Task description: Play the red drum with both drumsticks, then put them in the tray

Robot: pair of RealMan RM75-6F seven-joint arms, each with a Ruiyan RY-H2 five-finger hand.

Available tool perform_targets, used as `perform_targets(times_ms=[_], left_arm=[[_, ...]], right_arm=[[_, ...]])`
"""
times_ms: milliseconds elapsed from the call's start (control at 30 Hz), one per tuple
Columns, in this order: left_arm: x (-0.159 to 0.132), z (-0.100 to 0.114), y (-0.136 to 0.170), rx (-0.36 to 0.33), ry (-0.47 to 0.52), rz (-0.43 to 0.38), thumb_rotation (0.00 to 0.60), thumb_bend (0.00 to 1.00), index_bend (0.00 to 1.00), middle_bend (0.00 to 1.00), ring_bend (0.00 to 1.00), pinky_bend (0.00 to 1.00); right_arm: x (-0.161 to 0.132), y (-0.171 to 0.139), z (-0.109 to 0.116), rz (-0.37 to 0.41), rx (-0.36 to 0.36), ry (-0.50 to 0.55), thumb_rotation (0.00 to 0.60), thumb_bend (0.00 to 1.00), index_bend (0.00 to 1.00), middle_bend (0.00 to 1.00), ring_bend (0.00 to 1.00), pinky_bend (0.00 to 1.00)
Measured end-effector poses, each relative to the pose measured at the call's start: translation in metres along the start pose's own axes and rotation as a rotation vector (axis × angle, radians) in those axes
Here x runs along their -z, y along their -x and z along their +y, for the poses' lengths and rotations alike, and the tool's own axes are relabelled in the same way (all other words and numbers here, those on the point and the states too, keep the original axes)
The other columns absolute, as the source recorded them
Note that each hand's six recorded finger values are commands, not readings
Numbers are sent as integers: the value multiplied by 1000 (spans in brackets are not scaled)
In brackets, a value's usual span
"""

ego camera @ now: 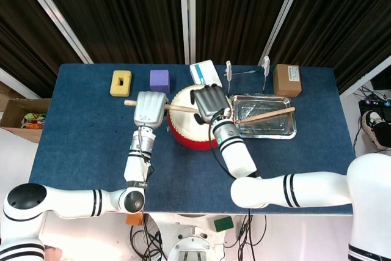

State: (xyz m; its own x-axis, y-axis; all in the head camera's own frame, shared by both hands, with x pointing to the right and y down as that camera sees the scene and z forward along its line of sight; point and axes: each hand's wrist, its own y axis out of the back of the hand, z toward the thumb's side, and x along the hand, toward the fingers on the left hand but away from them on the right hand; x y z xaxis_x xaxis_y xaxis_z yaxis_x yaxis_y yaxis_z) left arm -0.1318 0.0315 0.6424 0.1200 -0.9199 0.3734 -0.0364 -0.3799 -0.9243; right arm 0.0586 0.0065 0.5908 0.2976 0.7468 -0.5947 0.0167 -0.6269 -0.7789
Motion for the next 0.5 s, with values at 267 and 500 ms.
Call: perform_targets(times_ms=[267,500], left_arm=[[-6,0,0,-8,-18,-8,600,705,1000,1000,1000,1000],[-8,0,0,-10,-31,-14,600,705,1000,1000,1000,1000]], right_arm=[[-10,4,-3,-5,11,-18,600,330,509,553,318,301],[-14,6,-4,-9,12,-24,600,342,521,561,329,301]])
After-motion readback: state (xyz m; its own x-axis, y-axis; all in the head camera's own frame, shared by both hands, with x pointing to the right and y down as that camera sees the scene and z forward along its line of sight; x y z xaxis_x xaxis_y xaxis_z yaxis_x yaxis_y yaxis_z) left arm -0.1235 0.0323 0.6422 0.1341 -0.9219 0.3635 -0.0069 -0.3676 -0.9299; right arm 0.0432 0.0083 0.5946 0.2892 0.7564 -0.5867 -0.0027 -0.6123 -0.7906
